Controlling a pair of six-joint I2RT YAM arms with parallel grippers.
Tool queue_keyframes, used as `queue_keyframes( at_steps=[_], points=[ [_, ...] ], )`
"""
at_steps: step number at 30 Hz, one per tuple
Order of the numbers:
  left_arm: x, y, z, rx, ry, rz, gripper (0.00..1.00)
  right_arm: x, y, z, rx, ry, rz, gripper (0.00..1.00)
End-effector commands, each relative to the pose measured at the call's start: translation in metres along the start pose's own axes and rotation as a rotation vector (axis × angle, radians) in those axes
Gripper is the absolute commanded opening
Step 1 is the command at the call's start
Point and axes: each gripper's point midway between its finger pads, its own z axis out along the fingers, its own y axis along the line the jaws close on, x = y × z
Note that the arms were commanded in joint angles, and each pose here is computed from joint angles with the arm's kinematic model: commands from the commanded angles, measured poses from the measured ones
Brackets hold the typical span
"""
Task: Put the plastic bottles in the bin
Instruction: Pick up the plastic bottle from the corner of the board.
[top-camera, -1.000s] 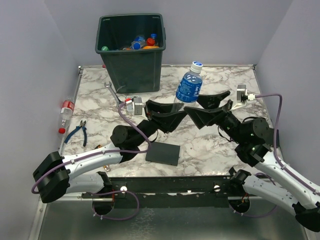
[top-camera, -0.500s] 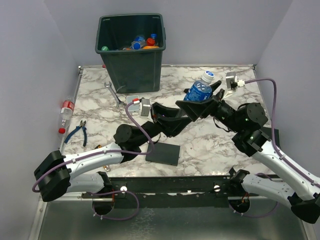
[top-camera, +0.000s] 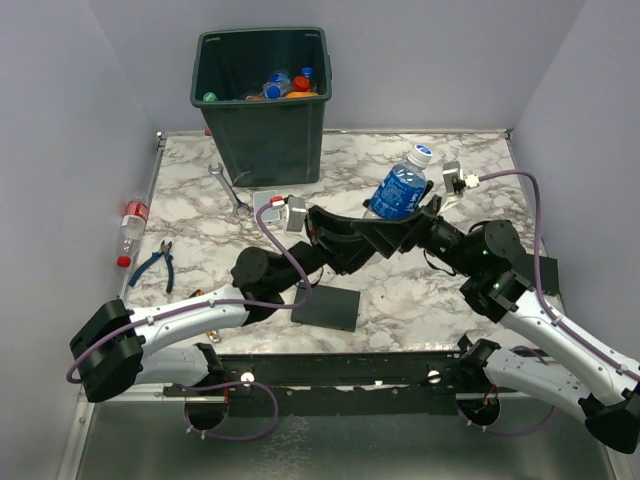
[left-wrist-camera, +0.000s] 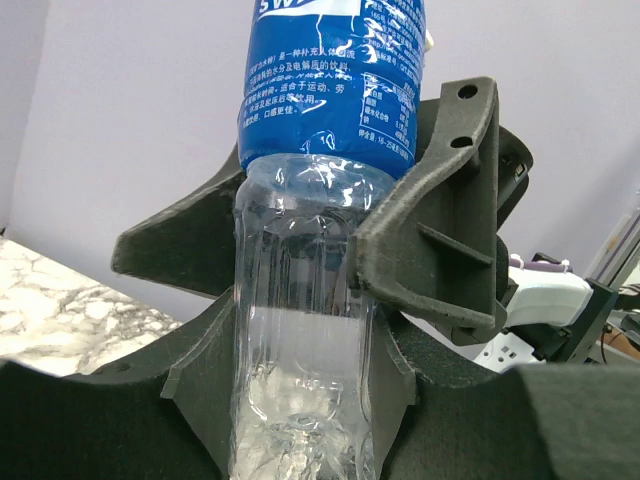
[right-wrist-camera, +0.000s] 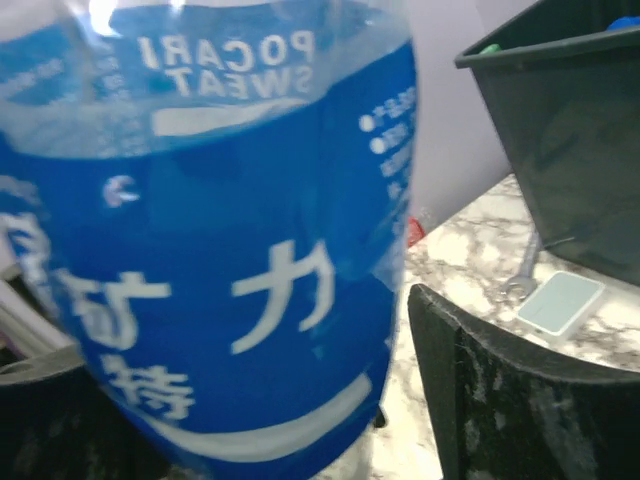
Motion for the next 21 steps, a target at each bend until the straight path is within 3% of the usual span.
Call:
queue_keyframes(
  at_steps=[1, 3, 4, 8, 9, 16, 21],
  points=[
    [-0.023, -0.017, 0.012, 0.063, -0.077, -0.018, 0.10, -0.014, 0.010, -0.005, -0.036, -0.076, 0.007, 0.74],
    [-0.019, -0.018, 0.011, 0.069, -0.067, -0.029, 0.15, -0.020, 0.012, -0.006, -0.043, -0.110, -0.003, 0.60],
    [-0.018, -0.018, 0.010, 0.071, -0.063, -0.031, 0.24, -0.024, 0.014, -0.007, -0.049, -0.127, -0.011, 0.53],
    [-0.011, -0.014, 0.001, 0.056, -0.044, -0.031, 0.90, -0.033, 0.015, -0.006, -0.045, -0.136, -0.066, 0.39],
    [-0.009, -0.011, -0.002, 0.038, -0.035, -0.026, 0.98, -0.033, 0.015, -0.006, -0.037, -0.124, -0.083, 0.38],
    [-0.014, 0.031, -0.051, -0.251, 0.011, 0.094, 0.99, -0.046, 0.003, -0.021, 0.098, -0.017, -0.310, 0.36],
    [-0.070, 0.058, -0.097, -0.542, -0.052, 0.266, 0.99, -0.035, -0.013, -0.038, 0.177, 0.155, -0.465, 0.35]
  ],
)
